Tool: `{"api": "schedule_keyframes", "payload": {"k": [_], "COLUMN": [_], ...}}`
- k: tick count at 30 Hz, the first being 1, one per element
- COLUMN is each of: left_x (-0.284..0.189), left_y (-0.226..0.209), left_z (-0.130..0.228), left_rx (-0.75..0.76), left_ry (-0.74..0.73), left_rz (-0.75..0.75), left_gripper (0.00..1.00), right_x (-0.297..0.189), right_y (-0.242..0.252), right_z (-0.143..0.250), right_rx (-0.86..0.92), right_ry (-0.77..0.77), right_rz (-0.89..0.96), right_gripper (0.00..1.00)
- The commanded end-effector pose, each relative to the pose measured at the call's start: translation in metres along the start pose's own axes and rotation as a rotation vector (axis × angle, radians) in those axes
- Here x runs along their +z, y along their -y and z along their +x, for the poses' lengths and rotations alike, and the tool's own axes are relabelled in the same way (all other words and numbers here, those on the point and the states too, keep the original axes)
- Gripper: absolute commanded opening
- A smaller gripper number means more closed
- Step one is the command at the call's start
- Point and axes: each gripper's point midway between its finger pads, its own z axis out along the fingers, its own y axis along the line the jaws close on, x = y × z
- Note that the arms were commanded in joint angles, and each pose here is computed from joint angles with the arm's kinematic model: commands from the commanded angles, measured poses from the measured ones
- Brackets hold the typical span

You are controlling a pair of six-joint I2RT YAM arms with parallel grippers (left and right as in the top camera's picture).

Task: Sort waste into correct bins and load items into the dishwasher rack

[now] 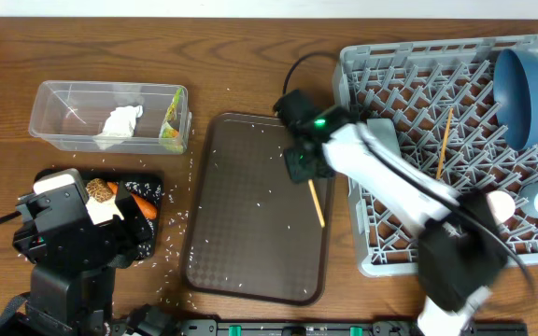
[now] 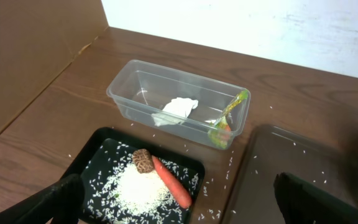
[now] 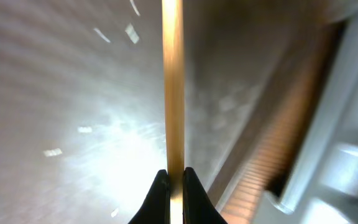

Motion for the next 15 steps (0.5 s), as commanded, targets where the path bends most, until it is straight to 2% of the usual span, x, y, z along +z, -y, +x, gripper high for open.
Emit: {"api": "schedule_keyframes", "payload": {"k": [1,7,12,15], "left_x": [0.000,0.000,0.000,0.000], "left_y": [-0.003,-0.003,-0.003,-0.003], "left_z": [-0.001,-0.001,-0.001,-0.001], "left_rx": [-0.010,-0.010,-0.010,-0.010], "left_ry": [0.005,0.005,0.005,0.006], "left_rz": [-0.018,-0.018,-0.018,-0.018], "left_gripper": [0.98,0.98,0.98,0.98], "right_x": [-0.070,-0.134,-0.141,-0.130], "right_y": [0.024,0.122,0.210,0.243], "right_z": [-0.023,-0.022,-0.004,0.010], "right_rx": [-0.015,0.138,0.250,0.306], "right_ry": [0.191,0.323,0.264,0.197], "right_rz": [0.008,0.207,0.324,0.363], "right_gripper": [0.01,0.01,0.01,0.01]}}
